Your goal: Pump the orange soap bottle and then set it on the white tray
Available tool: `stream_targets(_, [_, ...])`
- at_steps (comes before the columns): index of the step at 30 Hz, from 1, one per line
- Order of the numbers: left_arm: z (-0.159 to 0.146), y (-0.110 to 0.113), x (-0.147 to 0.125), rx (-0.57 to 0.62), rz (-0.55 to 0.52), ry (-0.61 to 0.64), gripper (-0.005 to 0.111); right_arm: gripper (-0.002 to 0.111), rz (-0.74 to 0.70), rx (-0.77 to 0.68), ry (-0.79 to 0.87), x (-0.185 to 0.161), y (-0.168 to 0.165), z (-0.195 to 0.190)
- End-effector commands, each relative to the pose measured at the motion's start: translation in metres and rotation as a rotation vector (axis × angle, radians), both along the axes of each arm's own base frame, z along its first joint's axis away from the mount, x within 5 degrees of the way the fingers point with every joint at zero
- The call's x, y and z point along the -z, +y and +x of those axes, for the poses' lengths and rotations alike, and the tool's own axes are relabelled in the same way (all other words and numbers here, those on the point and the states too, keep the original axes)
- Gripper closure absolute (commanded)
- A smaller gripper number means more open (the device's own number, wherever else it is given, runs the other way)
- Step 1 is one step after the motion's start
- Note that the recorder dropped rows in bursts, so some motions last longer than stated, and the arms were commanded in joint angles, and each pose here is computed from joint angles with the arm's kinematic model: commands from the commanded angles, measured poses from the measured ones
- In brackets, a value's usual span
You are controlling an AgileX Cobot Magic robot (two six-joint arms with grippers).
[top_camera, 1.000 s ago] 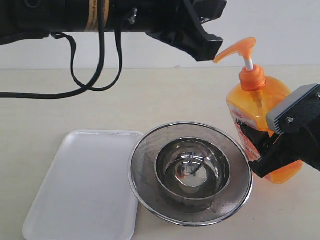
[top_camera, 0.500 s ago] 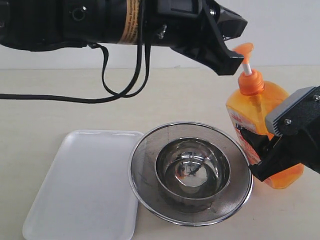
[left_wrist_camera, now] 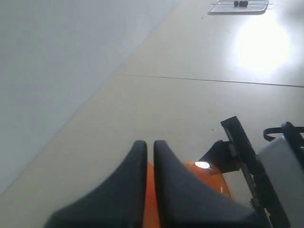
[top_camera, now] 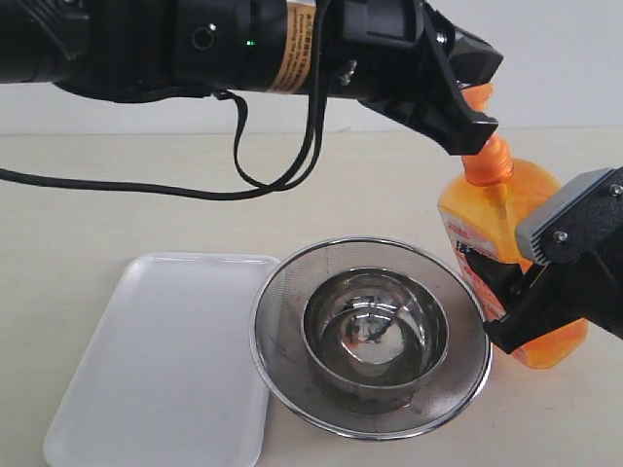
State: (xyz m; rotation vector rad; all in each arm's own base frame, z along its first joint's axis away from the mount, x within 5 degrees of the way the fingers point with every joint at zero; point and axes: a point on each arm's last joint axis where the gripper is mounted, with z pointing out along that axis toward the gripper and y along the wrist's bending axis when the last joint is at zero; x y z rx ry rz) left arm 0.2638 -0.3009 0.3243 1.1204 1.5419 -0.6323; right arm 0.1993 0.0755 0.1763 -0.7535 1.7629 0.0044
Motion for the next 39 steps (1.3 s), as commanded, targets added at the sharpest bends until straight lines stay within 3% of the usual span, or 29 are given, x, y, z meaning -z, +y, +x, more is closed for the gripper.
stream_targets(1, [0.005, -0.003, 0.003, -0.032, 0.012, -0.010, 0.102, 0.108, 0.019, -0.007, -0.061, -0.008, 0.002, 0.003])
stream_targets(7, [0.010, -0.001, 0.005, -0.081, 0.042, -0.040, 0.102, 0.108, 0.018, -0.007, -0.058, -0.008, 0.001, 0.003])
stream_targets(21, [0.008, -0.005, 0.013, -0.035, 0.058, -0.019, 0.102, 0.108, 0.018, -0.007, -0.058, -0.008, 0.001, 0.003])
stream_targets(39, [0.004, -0.001, 0.032, -0.049, 0.087, 0.067, 0.102, 0.108, 0.019, -0.007, -0.061, -0.008, 0.002, 0.003])
